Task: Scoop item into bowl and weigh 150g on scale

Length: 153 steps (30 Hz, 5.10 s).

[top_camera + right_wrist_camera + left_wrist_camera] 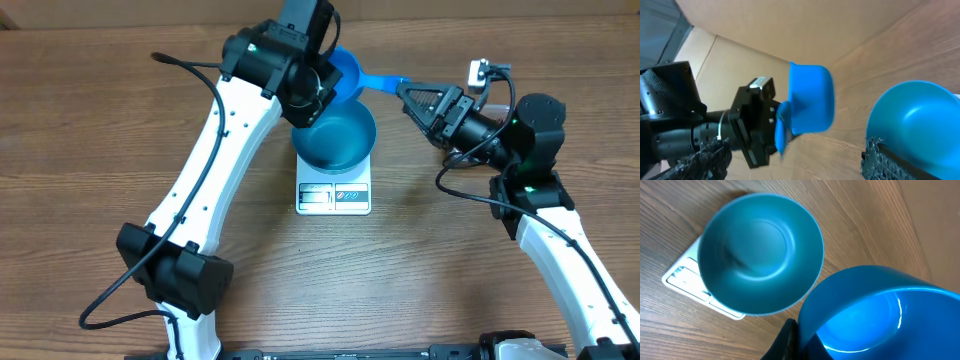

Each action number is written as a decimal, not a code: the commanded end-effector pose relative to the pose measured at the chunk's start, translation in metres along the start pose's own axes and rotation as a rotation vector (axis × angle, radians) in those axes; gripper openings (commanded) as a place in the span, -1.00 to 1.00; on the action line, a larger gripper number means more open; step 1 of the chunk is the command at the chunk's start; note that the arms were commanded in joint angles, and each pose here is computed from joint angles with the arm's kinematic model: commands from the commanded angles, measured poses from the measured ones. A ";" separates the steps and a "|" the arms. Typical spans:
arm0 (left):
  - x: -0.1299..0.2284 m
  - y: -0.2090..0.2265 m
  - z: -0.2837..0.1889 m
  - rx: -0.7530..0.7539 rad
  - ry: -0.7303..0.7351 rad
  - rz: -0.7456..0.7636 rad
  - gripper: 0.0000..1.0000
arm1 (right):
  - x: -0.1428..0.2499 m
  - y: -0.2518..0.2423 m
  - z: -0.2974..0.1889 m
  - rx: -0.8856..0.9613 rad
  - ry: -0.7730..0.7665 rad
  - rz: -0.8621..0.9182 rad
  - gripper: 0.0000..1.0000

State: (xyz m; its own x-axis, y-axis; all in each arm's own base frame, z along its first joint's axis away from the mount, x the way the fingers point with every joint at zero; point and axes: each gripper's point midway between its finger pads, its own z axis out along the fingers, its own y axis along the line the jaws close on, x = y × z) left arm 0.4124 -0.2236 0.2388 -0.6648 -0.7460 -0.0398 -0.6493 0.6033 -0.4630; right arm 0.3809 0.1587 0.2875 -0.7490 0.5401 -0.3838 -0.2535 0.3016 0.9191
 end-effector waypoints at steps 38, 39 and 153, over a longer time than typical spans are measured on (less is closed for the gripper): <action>0.039 -0.010 -0.010 0.008 -0.019 0.056 -0.91 | -0.009 0.009 0.001 -0.006 -0.044 -0.024 -0.30; 0.040 -0.010 -0.010 0.008 -0.019 0.056 -0.92 | -0.009 0.009 0.001 -0.005 -0.044 -0.024 -0.31; -0.076 0.033 -0.132 0.147 -0.125 1.274 0.99 | -0.047 -0.022 -0.062 0.459 -0.054 -0.290 -0.92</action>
State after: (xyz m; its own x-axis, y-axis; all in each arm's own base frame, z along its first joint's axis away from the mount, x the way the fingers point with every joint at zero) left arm 0.3998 -0.0990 0.3253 -0.8080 0.2326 -0.5413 0.3240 0.9428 -0.0784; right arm 0.3765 0.0935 0.2511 -0.7510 0.4702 -0.4635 -0.0683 0.6429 0.7629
